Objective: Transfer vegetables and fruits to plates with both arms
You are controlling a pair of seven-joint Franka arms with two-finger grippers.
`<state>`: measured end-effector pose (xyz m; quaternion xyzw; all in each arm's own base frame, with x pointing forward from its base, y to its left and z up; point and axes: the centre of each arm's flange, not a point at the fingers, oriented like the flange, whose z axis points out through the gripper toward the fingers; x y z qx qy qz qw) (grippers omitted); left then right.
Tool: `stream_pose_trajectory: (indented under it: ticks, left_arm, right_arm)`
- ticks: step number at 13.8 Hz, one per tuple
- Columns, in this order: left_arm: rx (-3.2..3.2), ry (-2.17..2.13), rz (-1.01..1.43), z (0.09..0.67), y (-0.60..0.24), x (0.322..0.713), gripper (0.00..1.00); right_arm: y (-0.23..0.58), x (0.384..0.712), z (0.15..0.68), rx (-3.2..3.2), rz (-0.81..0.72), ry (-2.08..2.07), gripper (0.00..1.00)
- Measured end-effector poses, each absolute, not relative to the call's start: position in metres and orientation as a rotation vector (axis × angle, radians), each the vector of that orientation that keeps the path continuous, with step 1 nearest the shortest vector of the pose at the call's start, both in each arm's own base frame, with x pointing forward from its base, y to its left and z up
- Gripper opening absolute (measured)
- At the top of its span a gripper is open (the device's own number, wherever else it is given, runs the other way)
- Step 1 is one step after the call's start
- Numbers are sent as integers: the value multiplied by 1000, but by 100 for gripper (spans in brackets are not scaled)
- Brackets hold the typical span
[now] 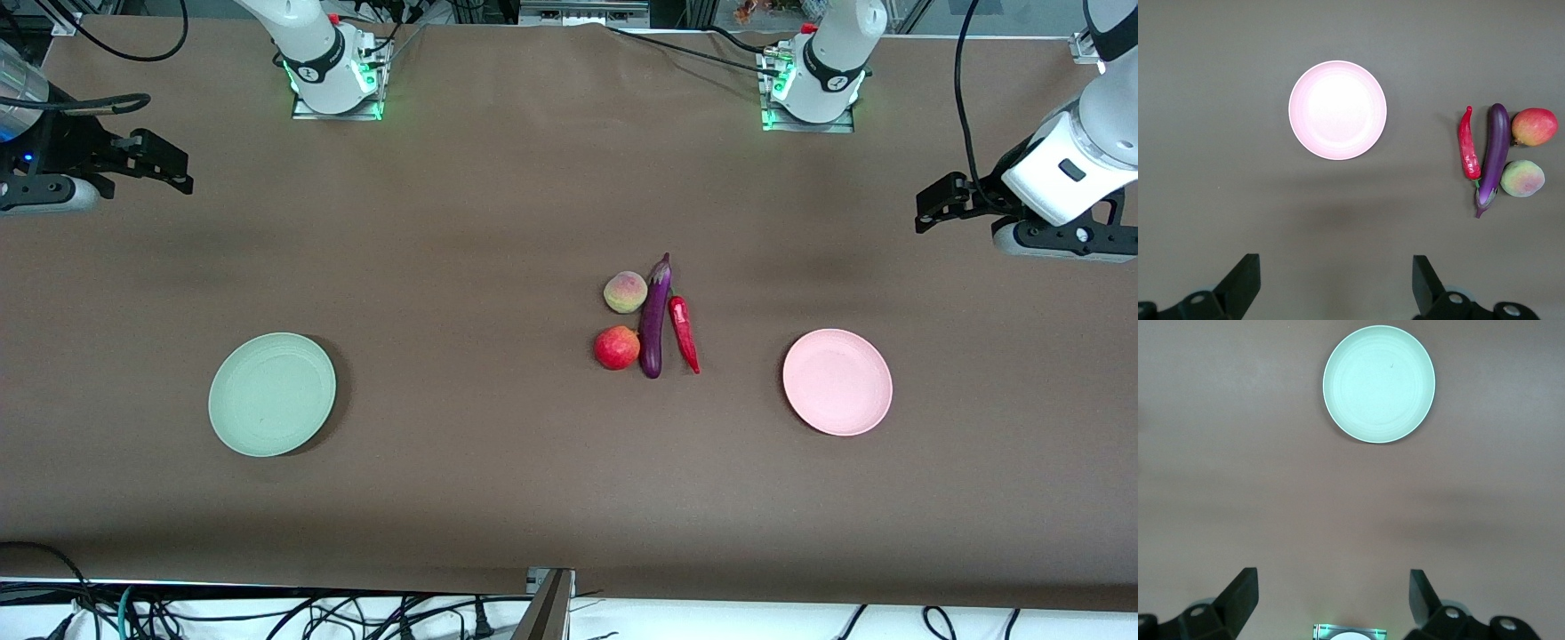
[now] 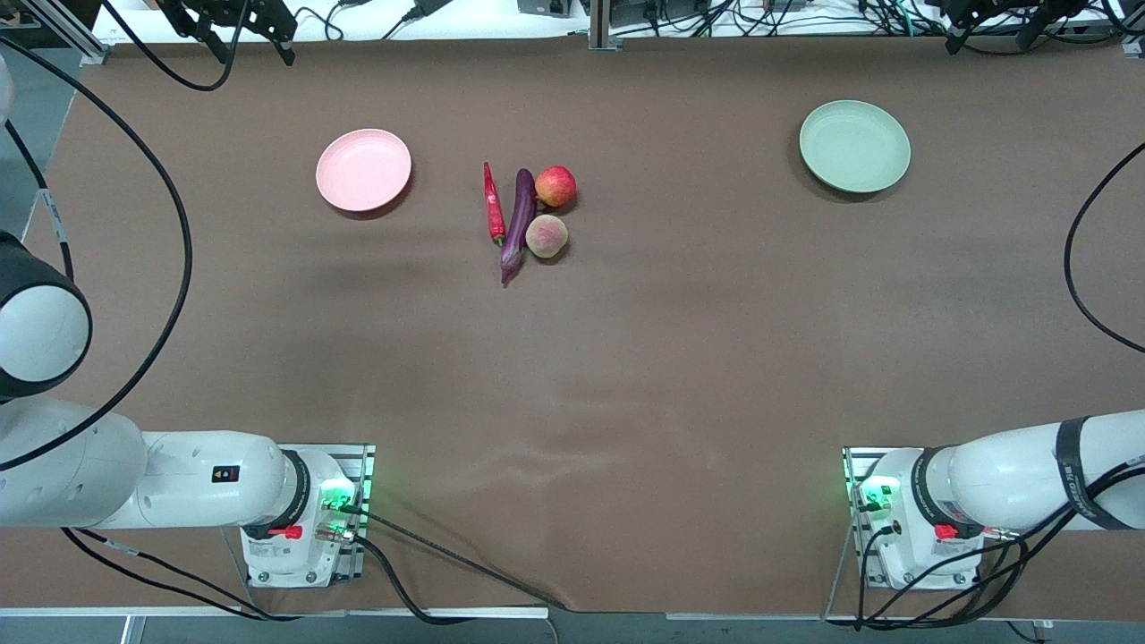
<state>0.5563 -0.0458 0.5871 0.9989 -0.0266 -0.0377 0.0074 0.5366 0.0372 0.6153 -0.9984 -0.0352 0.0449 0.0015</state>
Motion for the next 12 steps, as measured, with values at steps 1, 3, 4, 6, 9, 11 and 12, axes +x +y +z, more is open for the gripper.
stream_pose_trajectory:
  ticks: [1, 3, 4, 6, 9, 11, 12]
  left_arm:
    - [3123, -83, -118, 587, -46, 556, 100]
    - [3123, -83, -118, 587, -46, 556, 100]
    - [3123, -83, -118, 587, -46, 556, 100]
    - [3123, -83, -118, 587, -46, 556, 100]
    - [3123, -88, -142, 586, -47, 555, 100]
    - [3118, -117, -246, 574, -56, 550, 100]
    - [3113, -157, -305, 563, -67, 551, 100]
  right_arm:
    - [37, 537, 615, -3133, 141, -110, 100]
    - [37, 537, 615, -3133, 141, -110, 100]
    - [37, 537, 615, -3133, 141, -110, 100]
    - [37, 537, 615, -3133, 141, -110, 100]
    - [37, 537, 615, -3133, 141, -109, 100]
    - [37, 536, 615, -3133, 150, -109, 100]
    - [37, 535, 615, -3133, 154, -109, 100]
